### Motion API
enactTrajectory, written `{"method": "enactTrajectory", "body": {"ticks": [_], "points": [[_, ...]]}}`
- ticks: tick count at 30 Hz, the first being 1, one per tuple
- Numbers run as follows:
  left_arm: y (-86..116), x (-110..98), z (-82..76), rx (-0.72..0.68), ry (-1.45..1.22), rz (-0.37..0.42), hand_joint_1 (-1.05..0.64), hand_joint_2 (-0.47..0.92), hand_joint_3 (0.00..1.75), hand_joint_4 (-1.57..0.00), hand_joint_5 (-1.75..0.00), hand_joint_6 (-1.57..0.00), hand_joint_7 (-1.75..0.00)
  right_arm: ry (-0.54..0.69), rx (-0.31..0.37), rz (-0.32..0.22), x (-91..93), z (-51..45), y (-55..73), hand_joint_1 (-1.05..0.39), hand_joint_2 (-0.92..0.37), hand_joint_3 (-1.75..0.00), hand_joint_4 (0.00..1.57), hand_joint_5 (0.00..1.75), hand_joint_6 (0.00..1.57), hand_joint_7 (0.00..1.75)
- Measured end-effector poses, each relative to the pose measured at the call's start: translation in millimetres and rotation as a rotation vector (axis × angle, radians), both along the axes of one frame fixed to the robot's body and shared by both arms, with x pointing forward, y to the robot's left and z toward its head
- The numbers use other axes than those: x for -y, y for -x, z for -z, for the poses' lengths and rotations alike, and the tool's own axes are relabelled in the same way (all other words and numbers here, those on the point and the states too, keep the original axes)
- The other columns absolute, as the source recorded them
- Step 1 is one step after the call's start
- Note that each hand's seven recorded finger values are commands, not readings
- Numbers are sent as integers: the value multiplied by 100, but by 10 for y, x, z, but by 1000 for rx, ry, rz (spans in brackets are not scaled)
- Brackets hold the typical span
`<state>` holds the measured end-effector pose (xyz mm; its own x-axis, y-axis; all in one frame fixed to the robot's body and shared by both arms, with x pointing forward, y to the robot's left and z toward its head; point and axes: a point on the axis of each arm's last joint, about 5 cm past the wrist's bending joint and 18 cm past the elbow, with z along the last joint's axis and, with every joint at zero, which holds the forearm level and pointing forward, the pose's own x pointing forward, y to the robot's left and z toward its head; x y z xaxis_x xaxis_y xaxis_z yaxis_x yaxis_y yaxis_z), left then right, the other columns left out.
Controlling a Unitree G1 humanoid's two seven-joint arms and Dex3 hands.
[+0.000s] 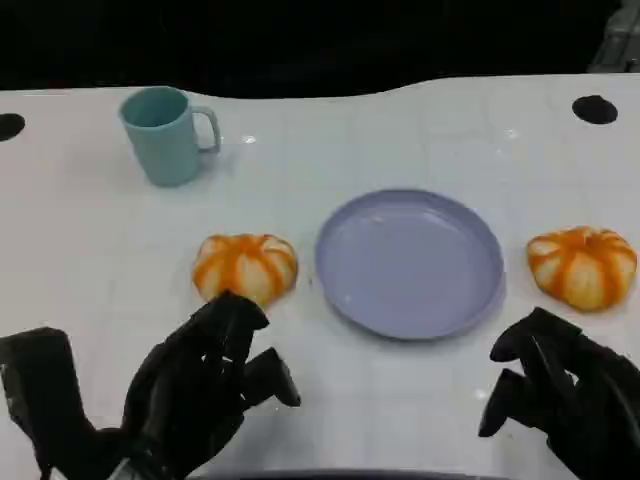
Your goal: Grasp the bread from the table and place it into the plate.
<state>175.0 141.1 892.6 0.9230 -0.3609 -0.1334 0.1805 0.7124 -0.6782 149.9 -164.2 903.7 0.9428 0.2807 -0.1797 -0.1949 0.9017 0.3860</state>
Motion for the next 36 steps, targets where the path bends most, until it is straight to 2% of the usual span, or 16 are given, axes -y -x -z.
{"method": "enactTrajectory", "body": {"ticks": [20, 22, 24, 25, 27, 28, 30, 31, 33, 36], "points": [[-2, 3, -1, 2, -3, -1, -55, 92, 48, -87, -175, -64, -175, 2, -5, 1, -5, -22, 0, -43, -92, -41, 63, 175, 49, 159], [-3, 2, -2, 7, -9, -3, -55, 92, 50, -85, -175, -58, -175, 2, -5, 1, -5, -23, 0, -43, -92, -42, 63, 175, 49, 159], [-7, -8, -4, 20, -12, -2, -57, 92, 43, -76, -175, -48, -162, 3, -5, 1, -5, -23, 0, -43, -92, -42, 63, 175, 49, 159], [-12, -15, -8, 27, -14, 4, -58, 92, 39, -67, -175, -41, -152, 4, -5, 1, -5, -23, 0, -43, -92, -42, 63, 175, 49, 159], [-24, -29, -19, 42, -21, 12, -58, 92, 37, -62, -175, -38, -146, 4, -5, 1, -6, -23, -1, -43, -92, -43, 63, 175, 48, 160], [-29, -35, -25, 49, -24, 15, -57, 92, 33, -55, -165, -37, -128, 4, -5, 1, -6, -22, -1, -43, -92, -43, 63, 175, 48, 160], [-38, -49, -36, 76, -52, 17, -57, 92, 31, -51, -160, -37, -117, 4, -4, 0, -6, -22, -3, -43, -92, -43, 63, 175, 48, 160], [-44, -56, -43, 90, -71, 13, -53, 92, 23, -44, -144, -36, -95, 4, -4, 0, -6, -21, -5, -43, -92, -41, 63, 175, 49, 160], [-74, -70, -67, 169, -194, 10, -51, 92, 16, -36, -127, -36, -72, 3, -3, 0, -8, -22, -12, -43, -92, -41, 63, 175, 49, 161], [-135, -104, -143, 315, -413, 14, -51, 92, 12, -24, -118, -35, -57, 6, 1, -1, -12, -29, -24, -44, -92, -42, 63, 175, 48, 161]]}}
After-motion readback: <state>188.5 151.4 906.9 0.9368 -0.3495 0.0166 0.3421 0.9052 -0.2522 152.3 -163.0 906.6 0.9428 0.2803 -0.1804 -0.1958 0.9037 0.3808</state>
